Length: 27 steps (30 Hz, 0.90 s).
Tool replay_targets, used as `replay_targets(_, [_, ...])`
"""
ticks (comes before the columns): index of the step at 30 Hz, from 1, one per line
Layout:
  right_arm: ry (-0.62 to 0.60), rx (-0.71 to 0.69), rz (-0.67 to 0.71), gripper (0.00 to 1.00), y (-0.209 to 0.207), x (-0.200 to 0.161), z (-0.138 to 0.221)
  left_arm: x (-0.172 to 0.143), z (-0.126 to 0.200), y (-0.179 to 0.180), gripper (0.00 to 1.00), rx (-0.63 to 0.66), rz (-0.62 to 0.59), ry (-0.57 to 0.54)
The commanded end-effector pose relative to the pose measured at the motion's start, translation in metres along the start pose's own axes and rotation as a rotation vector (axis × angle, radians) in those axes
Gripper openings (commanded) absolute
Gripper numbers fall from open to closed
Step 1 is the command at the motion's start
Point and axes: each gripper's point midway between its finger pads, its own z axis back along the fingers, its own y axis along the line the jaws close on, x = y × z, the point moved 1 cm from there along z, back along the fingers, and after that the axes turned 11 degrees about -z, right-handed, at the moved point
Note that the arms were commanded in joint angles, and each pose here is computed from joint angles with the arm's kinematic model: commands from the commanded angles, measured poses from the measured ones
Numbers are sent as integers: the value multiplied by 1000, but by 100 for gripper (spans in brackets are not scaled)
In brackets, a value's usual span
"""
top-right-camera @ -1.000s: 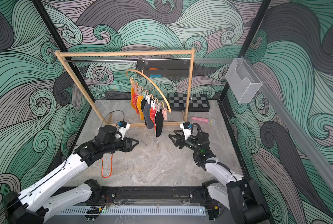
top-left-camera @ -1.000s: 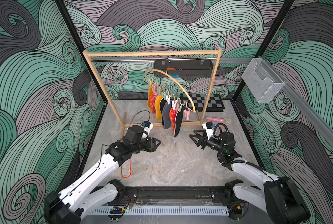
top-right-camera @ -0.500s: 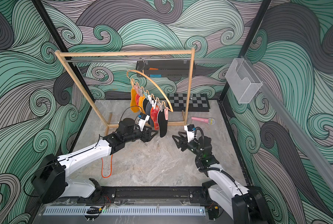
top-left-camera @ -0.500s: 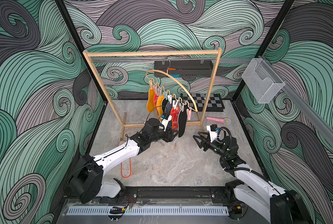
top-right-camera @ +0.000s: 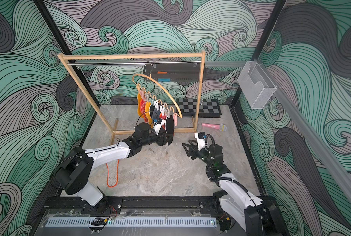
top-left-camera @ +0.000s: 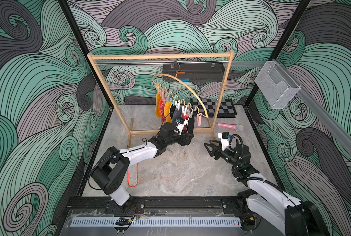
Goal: Take the shoe insoles off the hanger
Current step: Remove the insole from the hanger.
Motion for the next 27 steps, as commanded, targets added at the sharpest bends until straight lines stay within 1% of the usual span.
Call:
replay_targets(1, [0, -14, -15, 58, -5, -2, -1, 12, -10, 0, 60, 1, -21, -85])
replay_targets(3, [2, -14, -16, 58, -5, -2, -1, 8, -15, 0, 55, 2, -18, -90])
replay_targets(8, [5, -16, -18, 58, -5, -3, -2, 5, -17, -1, 37, -5, -16, -105])
replay_targets(10, [4, -18, -19, 58, -6, -3, -2, 6, -14, -2, 26, -7, -23, -115])
replay_targets(12, [3, -17, -18, 58, -5, -2, -2, 7, -11, -4, 14, -13, -31, -117])
replay_targets(14, [3, -17, -16, 58, -5, -2, -2, 9, -9, -6, 12, -20, -35, -110])
replay_targets(18, [0, -19, -13, 58, -6, -2, -1, 9, -5, -7, 13, -23, -29, -103])
replay_targets(21, [-2, -19, -11, 58, -5, -1, -1, 9, -4, -7, 7, -23, -25, -104])
replay_targets(25, [-7, -23, -4, 58, -6, 0, 0, 10, 4, -12, 3, -37, -20, -101])
replay_targets(26, [-12, -18, 6, 58, -4, 1, 0, 8, 8, -13, 0, -36, -16, -97])
replay_targets(27, [-16, -13, 14, 58, -3, 3, 0, 7, 12, -14, 0, -36, -15, -92])
